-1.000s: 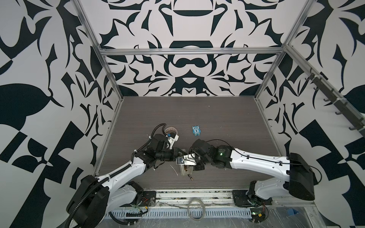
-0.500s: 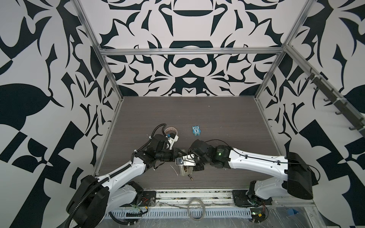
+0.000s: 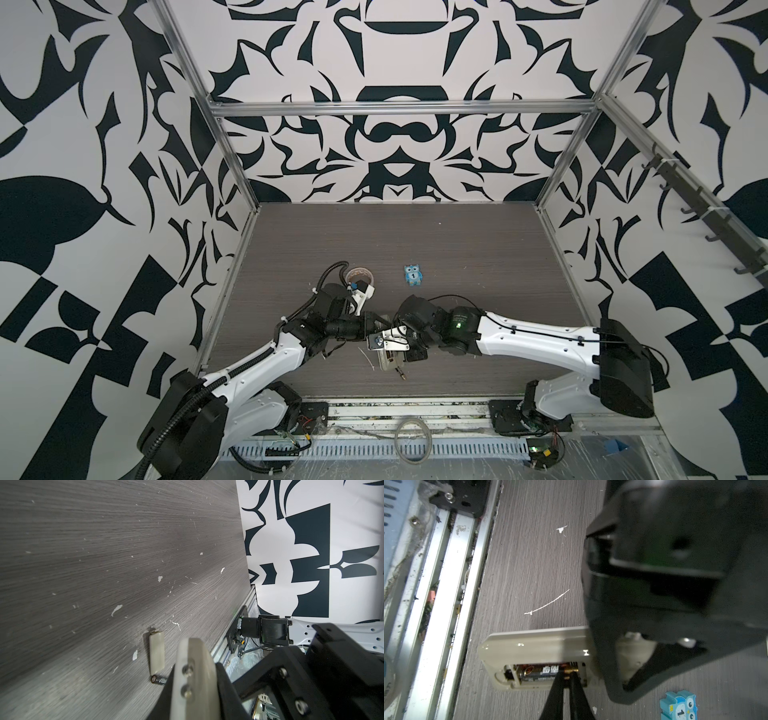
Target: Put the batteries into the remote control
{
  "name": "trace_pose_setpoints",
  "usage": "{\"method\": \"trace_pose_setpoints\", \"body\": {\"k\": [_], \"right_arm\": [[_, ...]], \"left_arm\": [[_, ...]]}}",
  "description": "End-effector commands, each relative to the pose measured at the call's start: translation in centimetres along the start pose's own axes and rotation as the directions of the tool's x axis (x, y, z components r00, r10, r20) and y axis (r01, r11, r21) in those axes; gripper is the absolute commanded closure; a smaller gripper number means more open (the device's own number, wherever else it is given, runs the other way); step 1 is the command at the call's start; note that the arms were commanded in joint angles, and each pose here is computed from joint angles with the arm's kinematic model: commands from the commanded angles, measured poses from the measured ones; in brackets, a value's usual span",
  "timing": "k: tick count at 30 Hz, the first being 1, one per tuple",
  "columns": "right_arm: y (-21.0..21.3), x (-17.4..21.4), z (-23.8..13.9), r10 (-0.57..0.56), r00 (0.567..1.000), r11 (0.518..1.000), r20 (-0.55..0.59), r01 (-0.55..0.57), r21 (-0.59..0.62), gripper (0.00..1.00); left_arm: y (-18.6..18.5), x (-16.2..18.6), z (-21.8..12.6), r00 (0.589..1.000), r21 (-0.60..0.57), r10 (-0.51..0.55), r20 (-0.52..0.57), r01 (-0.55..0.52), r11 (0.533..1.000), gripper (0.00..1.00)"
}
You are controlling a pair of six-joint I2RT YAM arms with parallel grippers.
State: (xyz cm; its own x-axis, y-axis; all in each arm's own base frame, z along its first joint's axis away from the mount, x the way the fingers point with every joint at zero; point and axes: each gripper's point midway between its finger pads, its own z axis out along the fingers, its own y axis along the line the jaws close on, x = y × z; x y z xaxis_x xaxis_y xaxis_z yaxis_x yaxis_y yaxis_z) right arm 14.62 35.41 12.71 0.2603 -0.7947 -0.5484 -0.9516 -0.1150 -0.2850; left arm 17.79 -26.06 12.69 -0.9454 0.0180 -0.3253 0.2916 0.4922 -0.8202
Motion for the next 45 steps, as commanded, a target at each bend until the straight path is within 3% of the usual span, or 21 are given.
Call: {"method": "trace_pose_setpoints", "body": {"k": [1, 9, 25, 34, 45], "right_arm": [[1.3, 1.6, 1.0, -0.01, 0.997, 0.999, -0.075, 0.007, -0.043, 0.89], [0.0, 1.1, 0.1, -0.005, 0.997, 0.999, -0.073, 0.007, 0.032, 0.86], [-3.2, -1.3, -6.7, 0.104, 0.981, 0.948, 0.166, -0.149, 0.283, 0.68], [-2.7, 0.3, -7.3, 0.235, 0.961, 0.923, 0.146, -0.268, 0.275, 0.62], [-0.4, 2.8, -5.8, 0.399, 0.916, 0.897, 0.046, -0.4, 0.187, 0.61]], "left_arm": [[-5.0, -1.8, -1.2, 0.992, 0.171, 0.102, 0.068, -0.113, 0.979, 1.0], [-4.4, -1.8, -0.9, 0.993, 0.152, 0.096, 0.064, -0.105, 0.983, 1.0], [-2.9, -2.8, -1.2, 0.989, 0.111, 0.075, 0.125, -0.089, 0.99, 1.0], [-2.2, -3.1, -1.5, 0.987, 0.084, 0.058, 0.152, -0.071, 0.994, 1.0], [2.7, -4.3, -3.1, 0.967, -0.006, -0.073, 0.242, 0.077, 0.997, 1.0]]}}
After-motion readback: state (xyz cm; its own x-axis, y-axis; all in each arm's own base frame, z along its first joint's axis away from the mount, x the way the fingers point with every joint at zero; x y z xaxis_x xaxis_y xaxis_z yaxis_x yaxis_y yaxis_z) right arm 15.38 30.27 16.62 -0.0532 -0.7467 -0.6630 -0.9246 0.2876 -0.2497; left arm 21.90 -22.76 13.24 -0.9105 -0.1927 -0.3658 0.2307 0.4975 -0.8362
